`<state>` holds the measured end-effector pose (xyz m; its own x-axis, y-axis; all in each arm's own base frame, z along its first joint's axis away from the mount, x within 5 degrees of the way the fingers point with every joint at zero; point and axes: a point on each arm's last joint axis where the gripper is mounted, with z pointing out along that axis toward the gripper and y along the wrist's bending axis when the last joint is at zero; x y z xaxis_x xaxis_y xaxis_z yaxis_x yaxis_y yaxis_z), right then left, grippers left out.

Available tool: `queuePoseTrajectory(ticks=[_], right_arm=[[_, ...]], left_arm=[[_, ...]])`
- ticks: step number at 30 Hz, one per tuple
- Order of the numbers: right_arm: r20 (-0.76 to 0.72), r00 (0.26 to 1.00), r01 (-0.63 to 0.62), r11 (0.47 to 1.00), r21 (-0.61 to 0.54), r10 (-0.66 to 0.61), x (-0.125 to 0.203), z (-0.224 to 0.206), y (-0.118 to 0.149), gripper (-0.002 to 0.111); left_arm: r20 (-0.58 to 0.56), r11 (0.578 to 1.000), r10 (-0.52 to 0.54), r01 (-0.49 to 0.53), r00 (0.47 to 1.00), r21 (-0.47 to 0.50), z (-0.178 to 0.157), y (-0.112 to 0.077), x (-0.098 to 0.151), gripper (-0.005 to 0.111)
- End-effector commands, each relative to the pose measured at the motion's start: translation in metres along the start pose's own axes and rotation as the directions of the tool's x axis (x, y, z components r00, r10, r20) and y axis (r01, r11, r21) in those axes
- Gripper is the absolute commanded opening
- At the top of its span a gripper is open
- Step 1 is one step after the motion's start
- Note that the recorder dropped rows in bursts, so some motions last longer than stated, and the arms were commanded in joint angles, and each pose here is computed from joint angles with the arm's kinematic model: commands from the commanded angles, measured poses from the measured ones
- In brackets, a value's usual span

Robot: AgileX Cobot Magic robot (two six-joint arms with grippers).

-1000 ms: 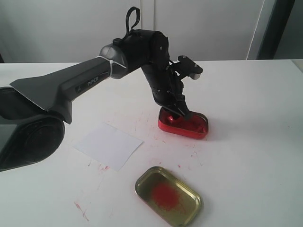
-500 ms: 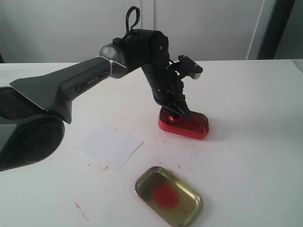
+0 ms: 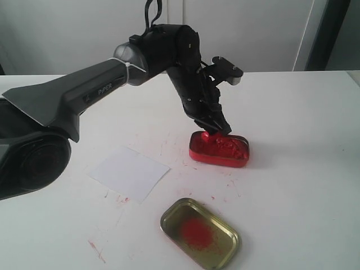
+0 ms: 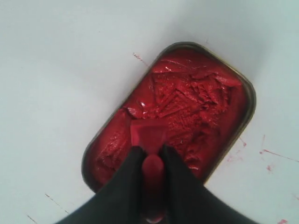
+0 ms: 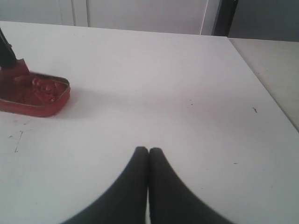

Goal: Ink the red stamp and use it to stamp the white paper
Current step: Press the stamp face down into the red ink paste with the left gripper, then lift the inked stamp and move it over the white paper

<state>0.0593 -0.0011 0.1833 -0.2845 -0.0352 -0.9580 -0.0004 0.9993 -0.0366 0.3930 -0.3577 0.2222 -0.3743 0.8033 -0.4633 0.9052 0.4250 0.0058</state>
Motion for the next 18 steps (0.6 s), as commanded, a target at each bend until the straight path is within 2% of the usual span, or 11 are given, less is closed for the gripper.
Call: queuePoseTrajectory(ticks=[1, 12, 15, 18], right_arm=[[0.008, 1.000, -0.006, 1.000, 0.005, 0.006, 0.001, 0.000, 0.000, 0.000], [0.008, 1.000, -0.006, 1.000, 0.005, 0.006, 0.001, 0.000, 0.000, 0.000], [0.008, 1.000, -0.006, 1.000, 0.005, 0.006, 0.001, 0.000, 0.000, 0.000], [0.008, 1.000, -0.006, 1.000, 0.005, 0.006, 0.001, 0.000, 0.000, 0.000]], left_arm=[[0.005, 1.000, -0.004, 0.004, 1.000, 0.015, -0.008, -0.004, -0.003, 0.000], [0.002, 1.000, -0.002, 0.002, 1.000, 0.018, -0.016, -0.005, -0.003, 0.000], [-0.047, 0.999, -0.039, 0.041, 0.998, 0.025, -0.025, -0.008, 0.000, 0.000], [-0.112, 0.997, -0.073, 0.072, 0.991, -0.019, -0.042, -0.007, 0.004, 0.000]])
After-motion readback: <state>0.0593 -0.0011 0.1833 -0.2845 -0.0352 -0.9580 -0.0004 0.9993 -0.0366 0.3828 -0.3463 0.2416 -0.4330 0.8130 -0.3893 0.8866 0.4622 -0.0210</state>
